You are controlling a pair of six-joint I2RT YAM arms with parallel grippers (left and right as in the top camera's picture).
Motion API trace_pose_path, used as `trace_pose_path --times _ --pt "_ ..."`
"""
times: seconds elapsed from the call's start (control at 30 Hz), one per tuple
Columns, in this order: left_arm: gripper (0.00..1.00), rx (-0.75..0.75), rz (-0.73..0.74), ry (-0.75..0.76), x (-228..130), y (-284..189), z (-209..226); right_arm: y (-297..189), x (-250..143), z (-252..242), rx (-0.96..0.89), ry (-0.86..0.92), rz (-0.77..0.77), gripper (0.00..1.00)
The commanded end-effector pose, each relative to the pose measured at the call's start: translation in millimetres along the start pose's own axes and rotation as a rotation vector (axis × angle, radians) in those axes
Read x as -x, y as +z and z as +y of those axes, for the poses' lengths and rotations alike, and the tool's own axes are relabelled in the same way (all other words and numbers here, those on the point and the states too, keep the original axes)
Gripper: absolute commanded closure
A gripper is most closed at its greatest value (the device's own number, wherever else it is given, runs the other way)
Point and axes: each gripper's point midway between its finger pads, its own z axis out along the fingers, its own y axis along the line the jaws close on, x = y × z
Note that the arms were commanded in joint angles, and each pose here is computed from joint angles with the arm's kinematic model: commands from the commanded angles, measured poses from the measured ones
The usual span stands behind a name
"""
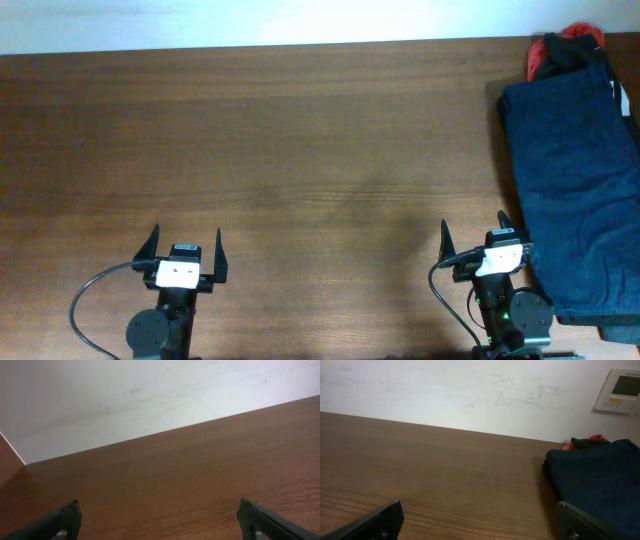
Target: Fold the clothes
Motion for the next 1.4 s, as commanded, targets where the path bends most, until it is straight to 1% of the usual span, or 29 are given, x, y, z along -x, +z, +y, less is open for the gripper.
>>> trace_pose_path --times 0.0,0.3,0.37,0.43,0.5,0.53,0.57,0.6,0.63,0.67,0.7,0.77,0.8,0.83,0.87,0.97,1.03,1.07,1.17,1.23,1.3,1.37 --pt "0.01 0.010 0.006 0.012 -3.1 0.3 1.5 -0.2 -2.1 -1.2 -0.005 0.012 0.001 0.01" --pt "0.01 0.010 0.006 0.012 -3.1 0.3 1.5 -0.2 -2.2 -1.2 -0.005 0.012 0.001 0.01" --pt "0.01 0.010 0.006 0.012 -3.2 0.3 1.5 -0.3 5.8 0.9 0.009 0.010 -0.032 0.01" --pt "0.01 0.010 0.006 0.012 -3.2 0.3 1.5 -4.1 11.9 34.3 0.207 0.062 -0.056 0.01" --pt "0.01 0.010 0.006 0.012 -3.2 0.3 1.5 -23.4 15.5 84.4 0.526 0.203 -0.034 0.01" --pt "0.01 0.010 0.006 0.012 -3.1 0.3 1.5 -47.1 17.3 116.2 0.759 0.298 0.014 0.01" --pt "0.01 0.010 0.006 0.012 -3.2 0.3 1.5 -62.2 18.1 130.4 0.881 0.331 0.042 0.01" --pt "0.01 0.010 0.006 0.012 -3.2 0.3 1.5 -67.5 18.5 134.7 0.920 0.330 0.046 0.01" --pt "0.01 0.010 0.006 0.012 -3.2 0.3 1.5 -67.3 20.8 134.2 0.919 0.349 0.046 0.01" --pt "0.01 0.010 0.006 0.012 -3.1 0.3 1.5 -67.3 33.4 132.1 0.916 0.387 0.017 0.01" --pt "0.01 0.010 0.006 0.012 -3.1 0.3 1.5 -70.2 49.8 130.7 0.928 0.394 -0.040 0.01" --pt "0.01 0.010 0.006 0.012 -3.2 0.3 1.5 -89.8 97.6 128.0 0.963 0.283 -0.279 0.01" --pt "0.01 0.010 0.006 0.012 -3.1 0.3 1.5 -103.4 116.8 127.5 0.971 0.193 -0.405 0.02" --pt "0.01 0.010 0.006 0.012 -3.1 0.3 1.5 -115.5 130.1 127.4 0.975 0.127 -0.499 0.01" --pt "0.01 0.010 0.006 0.012 -3.2 0.3 1.5 -120.4 134.7 127.5 0.976 0.103 -0.533 0.01" --pt "0.01 0.010 0.006 0.012 -3.2 0.3 1.5 -113.3 128.2 127.2 0.962 0.101 -0.504 0.01" --pt "0.01 0.010 0.006 0.012 -3.1 0.3 1.5 -89.0 116.4 117.3 0.878 0.208 -0.413 0.02" --pt "0.01 0.010 0.006 0.012 -3.1 0.3 1.5 -80.1 113.2 111.5 0.832 0.247 -0.390 0.01" --pt "0.01 0.010 0.006 0.012 -3.2 0.3 1.5 -61.1 117.9 87.3 0.659 0.301 -0.417 0.01" --pt "0.01 0.010 0.006 0.012 -3.2 0.3 1.5 -52.2 122.2 72.5 0.551 0.287 -0.423 0.01" --pt "0.01 0.010 0.006 0.012 -3.2 0.3 1.5 -47.2 128.6 62.0 0.464 0.229 -0.409 0.01" --pt "0.01 0.010 0.006 0.012 -3.2 0.3 1.5 -37.0 136.0 39.1 0.305 0.180 -0.340 0.01"
